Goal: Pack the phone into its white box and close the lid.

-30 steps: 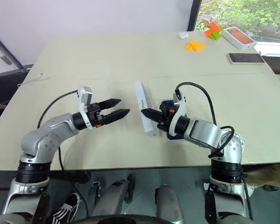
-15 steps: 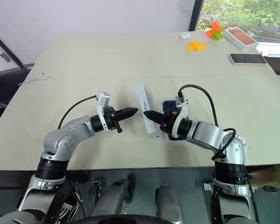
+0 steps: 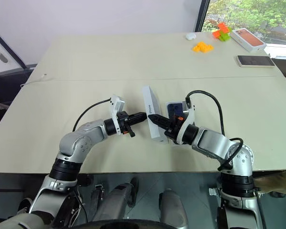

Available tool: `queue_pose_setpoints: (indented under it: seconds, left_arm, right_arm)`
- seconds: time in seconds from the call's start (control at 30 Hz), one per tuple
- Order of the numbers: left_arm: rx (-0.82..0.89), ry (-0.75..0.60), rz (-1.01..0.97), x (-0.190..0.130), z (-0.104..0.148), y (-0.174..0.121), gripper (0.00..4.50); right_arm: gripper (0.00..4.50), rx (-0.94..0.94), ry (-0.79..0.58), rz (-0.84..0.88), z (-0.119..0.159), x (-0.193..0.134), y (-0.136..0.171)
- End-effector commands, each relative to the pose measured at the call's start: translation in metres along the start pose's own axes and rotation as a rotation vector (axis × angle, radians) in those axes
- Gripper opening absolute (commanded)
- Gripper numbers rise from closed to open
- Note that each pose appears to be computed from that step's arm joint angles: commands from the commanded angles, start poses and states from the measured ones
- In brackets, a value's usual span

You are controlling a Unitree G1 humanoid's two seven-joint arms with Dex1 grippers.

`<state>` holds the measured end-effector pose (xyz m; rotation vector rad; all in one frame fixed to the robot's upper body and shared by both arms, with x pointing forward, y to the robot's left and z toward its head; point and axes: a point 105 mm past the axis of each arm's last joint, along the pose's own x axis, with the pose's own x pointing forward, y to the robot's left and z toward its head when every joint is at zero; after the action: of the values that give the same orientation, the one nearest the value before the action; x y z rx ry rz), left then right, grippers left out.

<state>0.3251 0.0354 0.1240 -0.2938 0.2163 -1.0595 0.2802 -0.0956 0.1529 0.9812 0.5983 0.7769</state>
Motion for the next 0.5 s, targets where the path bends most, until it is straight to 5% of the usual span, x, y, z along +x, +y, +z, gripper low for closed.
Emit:
queue_pose_setpoints:
  seconds: [0.03,0.3,0.5]
  left_arm:
    - [0.034,-0.035,-0.04,0.003,0.012,-0.01,0.09]
    - [0.027,-0.037,-0.039,0.004,0.009,-0.01,0.09]
    - [0.021,-0.031,-0.043,0.009,0.005,-0.011,0.0]
  right_arm:
    - [0.0,-0.032,0.017,0.059,-0.006,-0.002,0.013]
    - [0.0,-0.035,0.021,0.004,-0.004,-0.01,0.002]
    - [2.15,-0.039,0.032,-0.003,-0.004,-0.009,0.001]
